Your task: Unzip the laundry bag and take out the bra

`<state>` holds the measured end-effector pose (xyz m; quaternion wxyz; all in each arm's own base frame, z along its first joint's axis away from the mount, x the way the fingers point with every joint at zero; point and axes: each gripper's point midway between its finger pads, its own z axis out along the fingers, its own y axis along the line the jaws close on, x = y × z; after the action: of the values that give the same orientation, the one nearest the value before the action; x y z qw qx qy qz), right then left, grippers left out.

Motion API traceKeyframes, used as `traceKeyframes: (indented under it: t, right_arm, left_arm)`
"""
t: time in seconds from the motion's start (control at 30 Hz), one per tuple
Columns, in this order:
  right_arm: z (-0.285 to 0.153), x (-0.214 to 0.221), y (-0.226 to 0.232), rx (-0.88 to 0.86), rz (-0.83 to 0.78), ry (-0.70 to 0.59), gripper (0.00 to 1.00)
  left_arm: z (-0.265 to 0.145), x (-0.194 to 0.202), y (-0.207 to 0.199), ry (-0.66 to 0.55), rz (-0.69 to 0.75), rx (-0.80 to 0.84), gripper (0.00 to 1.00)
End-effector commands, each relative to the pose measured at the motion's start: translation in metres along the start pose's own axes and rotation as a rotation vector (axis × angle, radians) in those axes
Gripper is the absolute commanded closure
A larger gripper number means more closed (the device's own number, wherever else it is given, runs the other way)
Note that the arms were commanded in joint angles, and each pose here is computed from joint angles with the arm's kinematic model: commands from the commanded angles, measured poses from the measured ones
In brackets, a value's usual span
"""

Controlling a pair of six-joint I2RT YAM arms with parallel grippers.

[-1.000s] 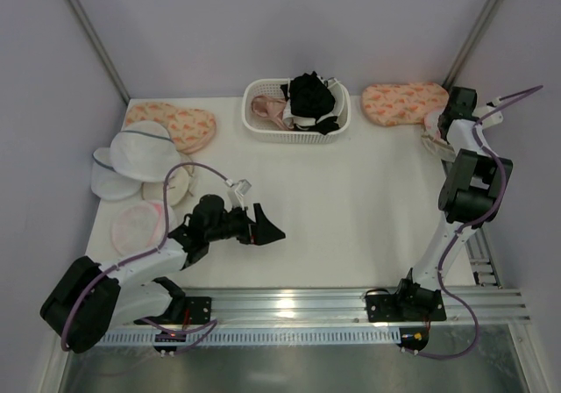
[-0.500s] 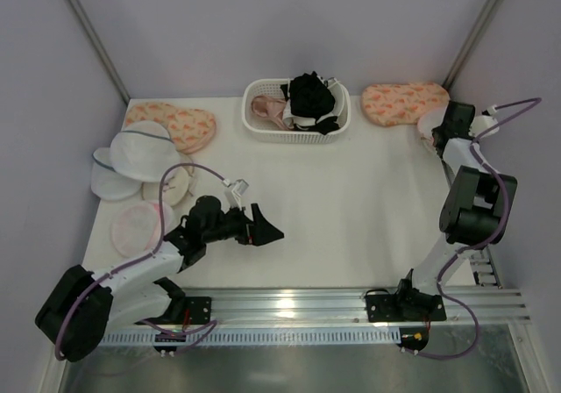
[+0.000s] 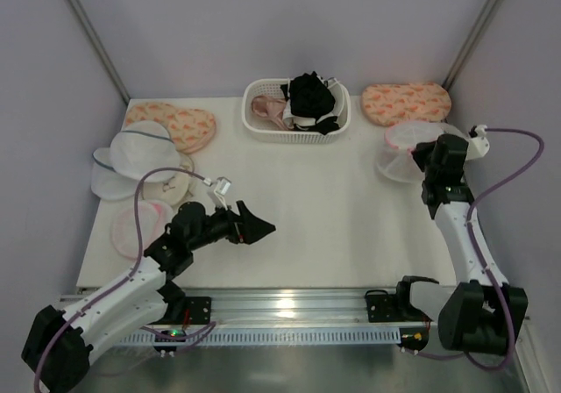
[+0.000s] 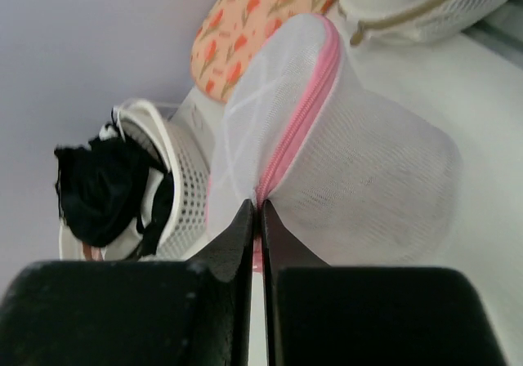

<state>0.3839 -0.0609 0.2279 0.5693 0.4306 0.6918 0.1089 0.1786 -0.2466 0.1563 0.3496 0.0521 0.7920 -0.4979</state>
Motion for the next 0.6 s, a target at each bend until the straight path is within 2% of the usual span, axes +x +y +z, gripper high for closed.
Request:
traceKeyframes:
  t: [0.0,0.23,0.47,0.57]
  right_arm:
    - [-0.041,0.039,-0.008,-0.062,-0.027,0.105,0.96]
    - [-0.118,0.118,-0.032,-0.251,0.054,0.358,0.96]
    - [-0.166,0.151,-0.014,-0.528,0.223,0.516,0.96]
    - [-0.176,0.159,-0.01,-0.572,0.253,0.576,0.96]
  left_arm:
    - [-0.008,-0.006,0.006,-0.05,-0.054,-0.061,0.01]
    - [-0.017,-0.007,-0.014,-0.095,-0.163,0.042,0.01]
    - [-0.011,-0.011,-0.029,-0.133,-0.309,0.15,0.01]
    - [-0.007,-0.016,-0.043,-0.15,-0.354,0.2,0.01]
